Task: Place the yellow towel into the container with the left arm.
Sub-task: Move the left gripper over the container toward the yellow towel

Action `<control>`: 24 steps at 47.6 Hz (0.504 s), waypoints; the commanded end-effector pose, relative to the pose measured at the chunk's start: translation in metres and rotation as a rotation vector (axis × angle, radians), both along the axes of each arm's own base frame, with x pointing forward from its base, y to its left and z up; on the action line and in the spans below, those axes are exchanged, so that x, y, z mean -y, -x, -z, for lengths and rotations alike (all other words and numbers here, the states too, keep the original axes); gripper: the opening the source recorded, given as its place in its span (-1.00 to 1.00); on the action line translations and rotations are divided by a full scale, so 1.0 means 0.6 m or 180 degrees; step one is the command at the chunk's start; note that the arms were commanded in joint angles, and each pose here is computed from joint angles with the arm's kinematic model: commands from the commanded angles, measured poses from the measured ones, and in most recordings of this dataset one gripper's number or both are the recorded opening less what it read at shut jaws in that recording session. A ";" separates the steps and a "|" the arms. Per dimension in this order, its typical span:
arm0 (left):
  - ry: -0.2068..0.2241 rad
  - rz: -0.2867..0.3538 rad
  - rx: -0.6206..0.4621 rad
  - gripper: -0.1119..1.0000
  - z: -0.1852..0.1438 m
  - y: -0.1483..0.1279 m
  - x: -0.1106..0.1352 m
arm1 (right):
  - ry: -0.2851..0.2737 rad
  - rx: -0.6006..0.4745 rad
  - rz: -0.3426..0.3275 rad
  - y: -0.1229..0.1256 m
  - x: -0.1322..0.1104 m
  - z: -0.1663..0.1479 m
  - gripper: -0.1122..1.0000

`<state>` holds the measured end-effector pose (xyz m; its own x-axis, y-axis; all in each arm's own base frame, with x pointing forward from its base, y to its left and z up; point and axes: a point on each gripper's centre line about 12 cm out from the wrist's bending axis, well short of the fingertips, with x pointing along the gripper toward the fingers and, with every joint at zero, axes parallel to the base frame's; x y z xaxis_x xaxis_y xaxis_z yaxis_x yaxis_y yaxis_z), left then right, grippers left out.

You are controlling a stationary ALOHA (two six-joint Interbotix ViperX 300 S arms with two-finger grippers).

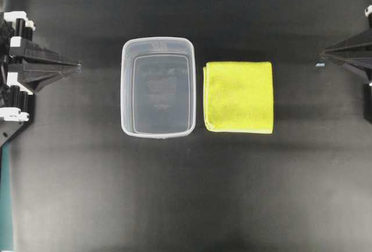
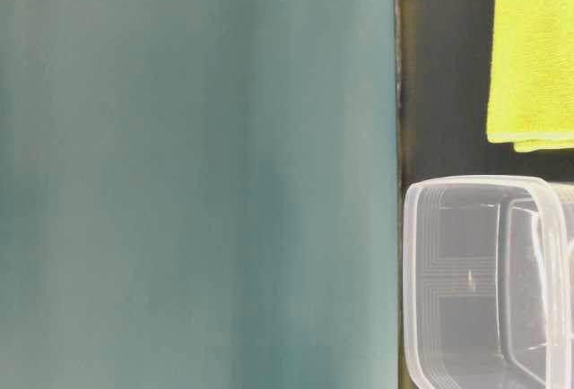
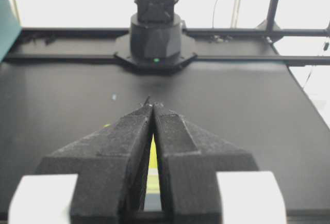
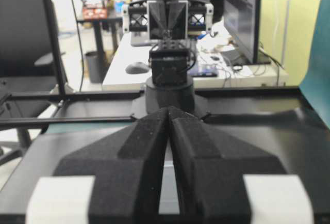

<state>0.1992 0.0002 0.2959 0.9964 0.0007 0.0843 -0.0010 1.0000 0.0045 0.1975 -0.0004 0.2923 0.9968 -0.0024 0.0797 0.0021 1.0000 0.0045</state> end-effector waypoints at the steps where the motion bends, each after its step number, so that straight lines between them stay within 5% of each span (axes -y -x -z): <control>1: -0.0009 0.0030 0.0107 -0.70 -0.034 -0.011 0.002 | -0.0069 0.0112 -0.0052 -0.002 -0.005 -0.018 -0.78; 10: 0.0157 0.0006 -0.0161 -0.79 -0.075 -0.046 -0.001 | -0.0111 0.0339 -0.0183 0.018 -0.017 -0.047 -0.79; 24: 0.0072 -0.0130 -0.1238 -0.79 -0.125 -0.150 -0.015 | -0.0178 0.0452 -0.0262 0.031 -0.023 -0.065 -0.79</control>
